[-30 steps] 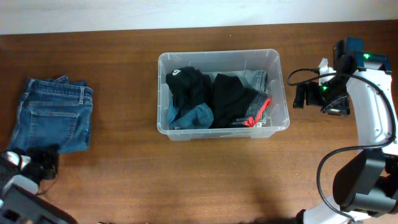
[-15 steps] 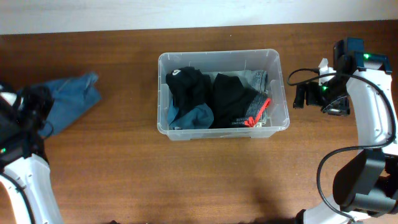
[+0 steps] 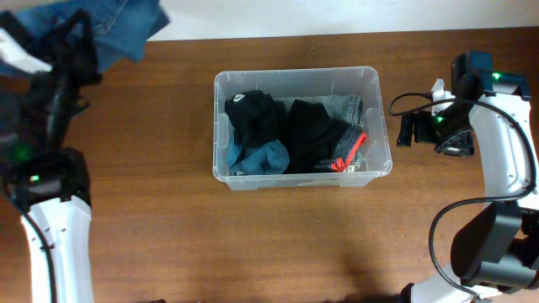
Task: Pack container
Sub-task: 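Lift the blue jeans and carry them over the container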
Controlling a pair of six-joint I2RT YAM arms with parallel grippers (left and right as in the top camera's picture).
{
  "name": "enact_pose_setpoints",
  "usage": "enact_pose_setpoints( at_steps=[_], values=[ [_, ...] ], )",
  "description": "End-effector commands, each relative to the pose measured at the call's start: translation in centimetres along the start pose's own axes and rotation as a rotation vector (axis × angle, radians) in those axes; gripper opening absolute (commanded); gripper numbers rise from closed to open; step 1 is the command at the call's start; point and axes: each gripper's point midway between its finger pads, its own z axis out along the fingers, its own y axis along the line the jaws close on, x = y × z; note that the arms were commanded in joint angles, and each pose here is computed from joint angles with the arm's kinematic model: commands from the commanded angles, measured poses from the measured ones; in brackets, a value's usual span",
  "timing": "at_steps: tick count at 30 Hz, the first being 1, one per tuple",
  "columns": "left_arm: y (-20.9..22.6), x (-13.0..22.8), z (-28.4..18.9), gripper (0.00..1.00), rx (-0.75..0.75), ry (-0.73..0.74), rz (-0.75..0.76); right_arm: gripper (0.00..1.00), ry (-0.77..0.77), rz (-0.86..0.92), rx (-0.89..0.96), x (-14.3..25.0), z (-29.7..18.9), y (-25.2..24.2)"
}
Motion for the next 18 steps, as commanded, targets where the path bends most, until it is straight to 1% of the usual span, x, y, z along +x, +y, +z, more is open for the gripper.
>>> enact_pose_setpoints(
  at_steps=[1, 6, 8, 12, 13, 15, 16, 17, 18],
  values=[
    [-8.2, -0.8, 0.1, 0.01, 0.268, 0.018, 0.077, 0.98, -0.034, -0.008, 0.008, -0.4, -1.0, 0.1],
    [-12.6, 1.9, 2.4, 0.01, 0.478, 0.183, -0.051, 0.98, -0.034, -0.008, 0.008, -0.4, -1.0, 0.1],
    [-14.7, 2.9, 4.5, 0.01, 0.572, 0.269, -0.103, 0.98, -0.034, -0.008, 0.008, -0.4, -1.0, 0.1],
    [-17.6, 5.2, 7.3, 0.01, 0.672, 0.416, -0.16, 0.98, -0.034, -0.008, 0.008, -0.4, -1.0, 0.1],
    [-19.1, 6.1, 8.1, 0.01, 0.725, 0.459, -0.168, 0.98, -0.034, -0.008, 0.008, -0.4, -1.0, 0.1],
    [-21.2, 7.7, 9.2, 0.01, 0.781, 0.509, -0.189, 0.98, -0.034, -0.008, 0.008, -0.4, -1.0, 0.1],
    [-22.2, 8.6, 9.7, 0.01, 0.807, 0.52, -0.194, 0.98, -0.034, -0.008, 0.008, -0.4, -1.0, 0.1],
    [-23.8, 10.6, 10.6, 0.01, 0.831, 0.538, -0.207, 0.98, -0.034, -0.008, 0.008, -0.4, -1.0, 0.1],
    [-24.2, 11.3, 10.8, 0.01, 0.839, 0.542, -0.207, 0.98, -0.034, -0.008, 0.008, -0.4, -1.0, 0.1]
  ],
)
